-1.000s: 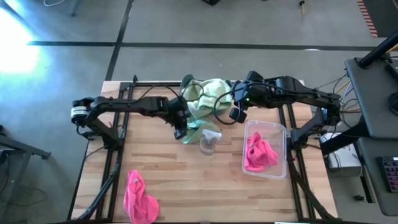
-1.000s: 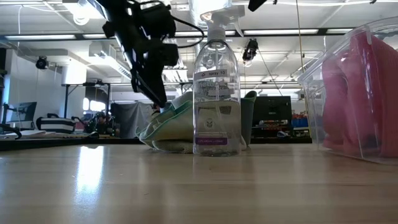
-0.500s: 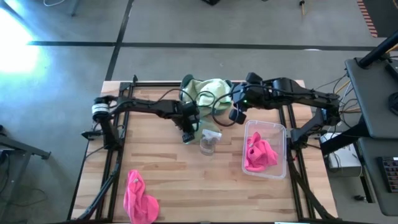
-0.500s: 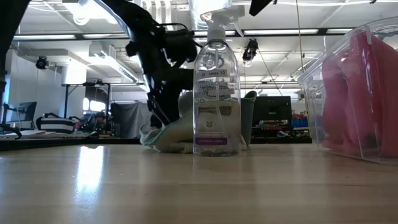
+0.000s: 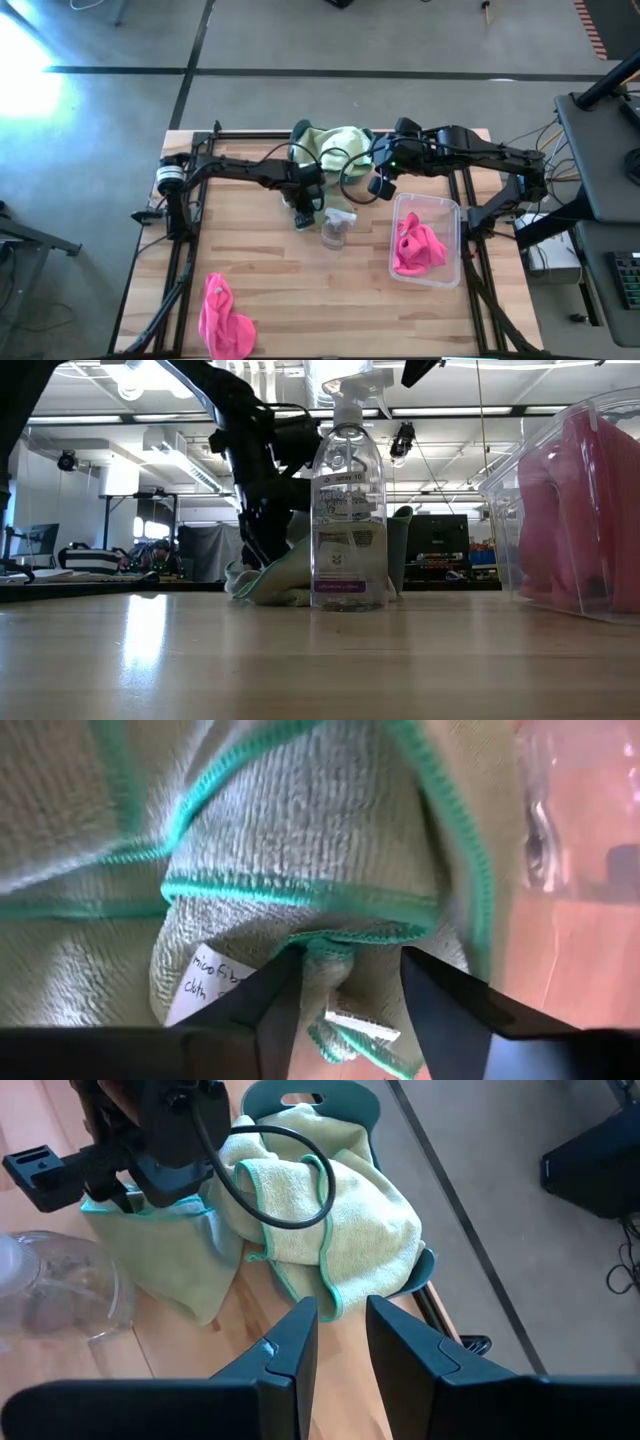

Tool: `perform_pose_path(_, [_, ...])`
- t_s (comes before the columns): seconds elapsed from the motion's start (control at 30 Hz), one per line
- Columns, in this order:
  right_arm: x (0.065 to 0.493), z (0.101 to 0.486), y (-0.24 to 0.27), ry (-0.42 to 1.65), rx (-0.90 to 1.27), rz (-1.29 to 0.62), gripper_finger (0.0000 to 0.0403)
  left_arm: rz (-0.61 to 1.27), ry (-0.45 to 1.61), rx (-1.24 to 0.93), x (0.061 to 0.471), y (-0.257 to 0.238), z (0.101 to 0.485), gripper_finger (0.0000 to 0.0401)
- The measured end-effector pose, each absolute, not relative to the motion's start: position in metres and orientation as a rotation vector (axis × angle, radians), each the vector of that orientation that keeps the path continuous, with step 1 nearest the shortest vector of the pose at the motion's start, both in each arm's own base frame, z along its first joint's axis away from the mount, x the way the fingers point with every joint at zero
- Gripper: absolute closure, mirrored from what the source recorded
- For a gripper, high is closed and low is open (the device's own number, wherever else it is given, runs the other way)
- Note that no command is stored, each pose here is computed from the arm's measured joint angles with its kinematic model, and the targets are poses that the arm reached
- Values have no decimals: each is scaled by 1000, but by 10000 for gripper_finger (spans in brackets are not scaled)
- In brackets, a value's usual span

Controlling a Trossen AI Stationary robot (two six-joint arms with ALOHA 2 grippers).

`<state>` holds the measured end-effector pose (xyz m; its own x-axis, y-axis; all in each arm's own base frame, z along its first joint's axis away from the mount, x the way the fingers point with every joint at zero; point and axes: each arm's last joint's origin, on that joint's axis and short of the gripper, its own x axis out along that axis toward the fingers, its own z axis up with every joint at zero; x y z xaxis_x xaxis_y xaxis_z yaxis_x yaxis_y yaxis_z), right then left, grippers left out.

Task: Sort microfiber towel by color & place in baskets
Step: Put the green microfiber towel into the blue bin

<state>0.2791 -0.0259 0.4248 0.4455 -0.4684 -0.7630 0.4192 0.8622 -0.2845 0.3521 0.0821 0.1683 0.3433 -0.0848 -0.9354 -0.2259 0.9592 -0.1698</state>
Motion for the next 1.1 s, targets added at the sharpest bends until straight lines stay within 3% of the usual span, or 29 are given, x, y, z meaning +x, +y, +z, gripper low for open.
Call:
perform_pose_path(0.53, [279, 425, -26, 963, -57, -550, 321, 129, 1258, -344, 347, 81, 163, 393])
perform_pose_path(0.83, [279, 425, -26, 963, -58, -550, 321, 140, 1287, -363, 344, 80, 172, 400])
perform_pose_path(1.1, [279, 425, -26, 964, -59, -549, 321, 132, 1231, -347, 353, 82, 214, 401])
